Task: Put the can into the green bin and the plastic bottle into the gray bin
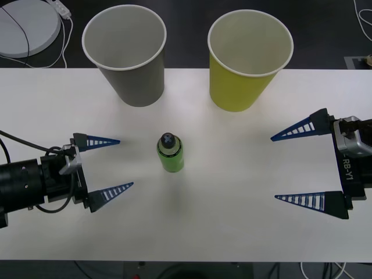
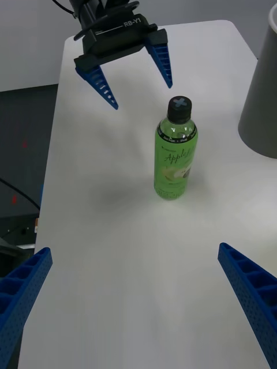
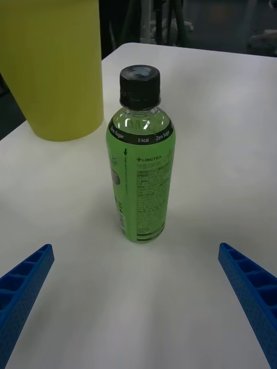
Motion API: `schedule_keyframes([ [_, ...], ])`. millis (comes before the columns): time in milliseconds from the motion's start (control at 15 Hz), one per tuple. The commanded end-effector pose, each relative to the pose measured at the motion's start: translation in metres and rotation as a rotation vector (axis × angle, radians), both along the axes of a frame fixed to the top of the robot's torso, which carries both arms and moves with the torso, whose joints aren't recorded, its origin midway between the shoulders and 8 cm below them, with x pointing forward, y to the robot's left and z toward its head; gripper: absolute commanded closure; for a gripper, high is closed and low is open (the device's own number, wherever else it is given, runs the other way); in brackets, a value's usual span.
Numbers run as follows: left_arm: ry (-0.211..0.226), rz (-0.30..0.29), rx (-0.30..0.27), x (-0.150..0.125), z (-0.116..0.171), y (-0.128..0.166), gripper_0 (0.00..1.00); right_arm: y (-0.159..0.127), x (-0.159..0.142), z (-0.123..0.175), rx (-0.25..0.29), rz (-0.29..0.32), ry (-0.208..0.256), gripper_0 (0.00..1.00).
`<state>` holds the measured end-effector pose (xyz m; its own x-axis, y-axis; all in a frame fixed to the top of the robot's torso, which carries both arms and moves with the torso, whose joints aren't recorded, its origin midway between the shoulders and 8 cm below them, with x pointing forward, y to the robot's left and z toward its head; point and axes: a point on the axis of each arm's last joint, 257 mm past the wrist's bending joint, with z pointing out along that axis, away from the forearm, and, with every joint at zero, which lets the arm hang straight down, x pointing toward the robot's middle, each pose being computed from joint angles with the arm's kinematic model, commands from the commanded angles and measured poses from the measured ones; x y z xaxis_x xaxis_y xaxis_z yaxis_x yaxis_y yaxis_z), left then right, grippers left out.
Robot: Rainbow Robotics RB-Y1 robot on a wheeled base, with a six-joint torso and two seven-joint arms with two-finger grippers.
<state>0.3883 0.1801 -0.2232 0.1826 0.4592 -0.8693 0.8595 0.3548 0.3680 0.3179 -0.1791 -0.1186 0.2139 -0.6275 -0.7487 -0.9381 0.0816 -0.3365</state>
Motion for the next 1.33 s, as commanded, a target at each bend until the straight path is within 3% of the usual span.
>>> schedule_keyframes([
  [67,0.005,0.010,-0.028,0.004,-0.001,-0.014,0.00,0.000,0.000,0.000,0.000,0.000,0.000,0.00],
  [533,0.005,0.019,-0.074,0.009,-0.005,-0.044,0.00,0.000,0.000,0.000,0.000,0.000,0.000,0.00],
  [1333,-0.004,0.053,-0.104,0.033,0.000,-0.090,0.00,0.000,0.000,0.000,0.000,0.000,0.000,0.00],
])
